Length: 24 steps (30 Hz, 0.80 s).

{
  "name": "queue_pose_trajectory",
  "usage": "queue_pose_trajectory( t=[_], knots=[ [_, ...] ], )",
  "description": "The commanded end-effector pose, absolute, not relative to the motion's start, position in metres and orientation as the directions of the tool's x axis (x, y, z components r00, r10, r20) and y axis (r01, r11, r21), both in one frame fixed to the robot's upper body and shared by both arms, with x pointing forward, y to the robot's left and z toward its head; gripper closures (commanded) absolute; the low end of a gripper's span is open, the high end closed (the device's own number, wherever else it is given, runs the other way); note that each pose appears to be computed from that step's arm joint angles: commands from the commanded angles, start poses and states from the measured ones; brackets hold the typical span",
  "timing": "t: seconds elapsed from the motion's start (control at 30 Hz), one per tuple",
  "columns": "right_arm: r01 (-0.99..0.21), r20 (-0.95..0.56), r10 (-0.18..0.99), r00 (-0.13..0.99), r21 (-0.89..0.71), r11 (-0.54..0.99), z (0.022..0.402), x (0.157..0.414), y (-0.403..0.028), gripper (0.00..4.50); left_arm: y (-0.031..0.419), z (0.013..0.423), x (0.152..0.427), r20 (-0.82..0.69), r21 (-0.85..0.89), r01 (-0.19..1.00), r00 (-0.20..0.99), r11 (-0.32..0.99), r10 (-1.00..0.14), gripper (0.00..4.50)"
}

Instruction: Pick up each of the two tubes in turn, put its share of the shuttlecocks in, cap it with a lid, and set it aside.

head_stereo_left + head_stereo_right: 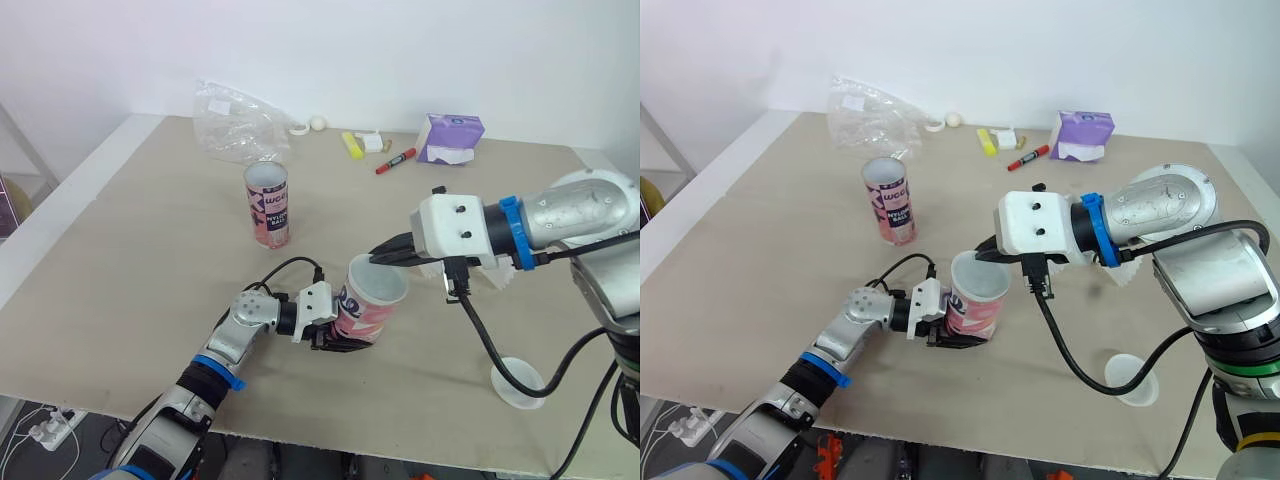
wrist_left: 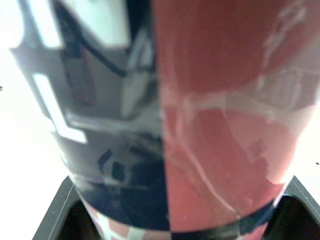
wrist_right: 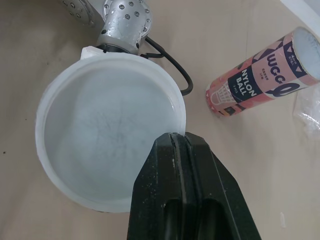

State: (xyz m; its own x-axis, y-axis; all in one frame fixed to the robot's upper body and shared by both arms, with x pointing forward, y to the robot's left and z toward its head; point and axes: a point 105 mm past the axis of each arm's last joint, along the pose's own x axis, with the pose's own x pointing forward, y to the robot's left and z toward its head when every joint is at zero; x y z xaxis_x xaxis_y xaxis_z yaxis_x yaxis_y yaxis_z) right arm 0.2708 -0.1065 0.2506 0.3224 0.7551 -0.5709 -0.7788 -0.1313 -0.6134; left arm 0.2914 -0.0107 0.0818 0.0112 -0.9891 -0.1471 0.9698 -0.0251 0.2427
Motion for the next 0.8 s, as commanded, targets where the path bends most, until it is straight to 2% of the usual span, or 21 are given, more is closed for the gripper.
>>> queue_pose_trajectory(
  t=[0.03, 0.07, 0.17, 0.2, 0.3, 0.4, 0.53, 0.73, 0.8],
  knots=[
    [-0.782, -0.582, 0.743, 0.331, -0.61, -0.13, 0.252, 0.27, -0.11, 4.47, -0.003, 0.063, 0.291, -0.205, 0.182, 0.983, 0.035, -0.003, -0.978, 1.63],
    [-0.793, -0.584, 0.743, 0.327, -0.597, -0.12, 0.251, 0.27, -0.111, 3.83, -0.003, 0.062, 0.291, -0.206, 0.182, 0.983, 0.034, -0.004, -0.978, 1.63],
    [-0.775, -0.562, 0.75, 0.349, -0.623, -0.107, 0.255, 0.272, -0.11, 2.57, -0.003, 0.062, 0.291, -0.207, 0.18, 0.984, 0.033, -0.005, -0.978, 1.63],
    [-0.774, -0.555, 0.754, 0.351, -0.626, -0.1, 0.256, 0.272, -0.11, 2.38, -0.003, 0.062, 0.29, -0.207, 0.179, 0.984, 0.033, -0.005, -0.978, 1.63],
    [-0.767, -0.526, 0.767, 0.368, -0.638, -0.069, 0.263, 0.274, -0.111, 2.38, -0.003, 0.062, 0.29, -0.21, 0.178, 0.984, 0.032, -0.006, -0.977, 1.63],
    [-0.778, -0.45, 0.798, 0.401, -0.627, 0.038, 0.279, 0.277, -0.119, 2.38, -0.003, 0.062, 0.29, -0.211, 0.179, 0.984, 0.031, -0.007, -0.977, 1.63],
    [-0.837, -0.371, 0.856, 0.361, -0.534, 0.121, 0.294, 0.267, -0.121, 2.38, -0.003, 0.062, 0.29, -0.207, 0.179, 0.984, 0.033, -0.004, -0.978, 1.63],
    [-0.918, -0.395, 0.884, 0.249, -0.386, 0.087, 0.269, 0.247, -0.108, 4.24, -0.004, 0.062, 0.29, -0.203, 0.178, 0.984, 0.031, -0.006, -0.979, 1.63],
    [-0.93, -0.394, 0.89, 0.23, -0.358, 0.082, 0.259, 0.243, -0.102, 4.24, -0.004, 0.063, 0.29, -0.201, 0.178, 0.984, 0.03, -0.007, -0.979, 1.63]
  ],
)
